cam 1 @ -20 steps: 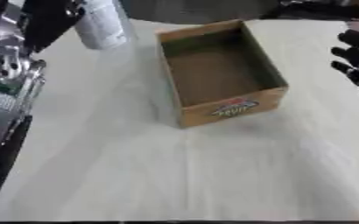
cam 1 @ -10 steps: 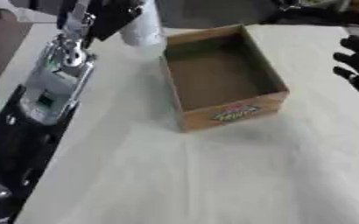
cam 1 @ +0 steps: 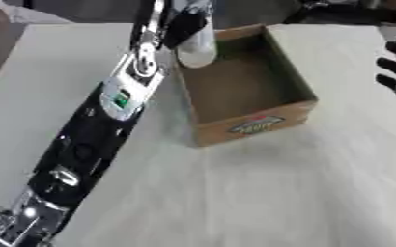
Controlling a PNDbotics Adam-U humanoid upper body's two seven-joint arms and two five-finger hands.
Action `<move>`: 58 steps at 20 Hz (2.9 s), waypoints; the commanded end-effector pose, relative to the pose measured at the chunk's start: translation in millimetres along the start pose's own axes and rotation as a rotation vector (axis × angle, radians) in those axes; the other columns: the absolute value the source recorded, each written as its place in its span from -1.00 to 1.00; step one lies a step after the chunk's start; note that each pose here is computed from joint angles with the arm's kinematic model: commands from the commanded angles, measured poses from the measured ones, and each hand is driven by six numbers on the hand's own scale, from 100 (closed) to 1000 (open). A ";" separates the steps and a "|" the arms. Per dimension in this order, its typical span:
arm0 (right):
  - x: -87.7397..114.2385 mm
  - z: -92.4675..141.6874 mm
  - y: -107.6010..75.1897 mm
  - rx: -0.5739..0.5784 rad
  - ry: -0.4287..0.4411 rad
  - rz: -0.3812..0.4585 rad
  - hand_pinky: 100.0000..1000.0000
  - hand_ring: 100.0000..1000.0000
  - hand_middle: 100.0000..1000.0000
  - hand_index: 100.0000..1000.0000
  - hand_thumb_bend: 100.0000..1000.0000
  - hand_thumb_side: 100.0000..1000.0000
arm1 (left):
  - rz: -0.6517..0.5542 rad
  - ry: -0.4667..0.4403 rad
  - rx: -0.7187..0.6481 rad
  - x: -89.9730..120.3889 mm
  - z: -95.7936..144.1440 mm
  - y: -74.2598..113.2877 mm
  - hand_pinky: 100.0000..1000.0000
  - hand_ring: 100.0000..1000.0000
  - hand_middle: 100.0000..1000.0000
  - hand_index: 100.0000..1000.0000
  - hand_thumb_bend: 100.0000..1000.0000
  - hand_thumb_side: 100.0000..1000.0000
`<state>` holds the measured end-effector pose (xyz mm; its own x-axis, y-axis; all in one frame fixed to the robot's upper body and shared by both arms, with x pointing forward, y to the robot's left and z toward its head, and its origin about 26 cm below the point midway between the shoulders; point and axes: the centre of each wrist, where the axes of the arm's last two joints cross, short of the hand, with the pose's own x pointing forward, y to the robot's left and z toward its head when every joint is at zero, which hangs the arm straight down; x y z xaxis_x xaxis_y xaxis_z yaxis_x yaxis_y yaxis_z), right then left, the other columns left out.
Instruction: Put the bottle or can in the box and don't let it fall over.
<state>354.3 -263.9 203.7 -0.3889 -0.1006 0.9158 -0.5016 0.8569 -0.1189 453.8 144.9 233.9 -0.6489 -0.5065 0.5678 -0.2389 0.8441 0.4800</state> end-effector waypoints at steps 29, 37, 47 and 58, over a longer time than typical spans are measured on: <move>14.3 6.0 -8.5 -0.019 -0.009 0.052 1.00 1.00 1.00 0.85 -0.57 -0.45 | -0.019 0.142 -0.370 5.1 13.3 45.0 1.00 1.00 0.96 0.77 -1.00 0.27; 15.9 11.9 -15.5 -0.055 0.000 0.068 1.00 1.00 1.00 0.85 -0.57 -0.45 | 0.142 0.139 -0.275 21.5 65.1 81.6 1.00 1.00 1.00 0.77 -1.00 0.27; 16.0 21.3 -24.7 -0.099 0.020 0.092 1.00 1.00 1.00 0.85 -0.58 -0.45 | 0.302 0.100 -0.151 29.1 139.3 136.0 1.00 1.00 1.00 0.86 -1.00 0.27; 15.2 24.5 -27.8 -0.119 0.023 0.102 1.00 1.00 1.00 0.85 -0.57 -0.45 | 0.429 0.171 0.129 2.6 180.3 152.5 1.00 1.00 1.00 0.88 -1.00 0.27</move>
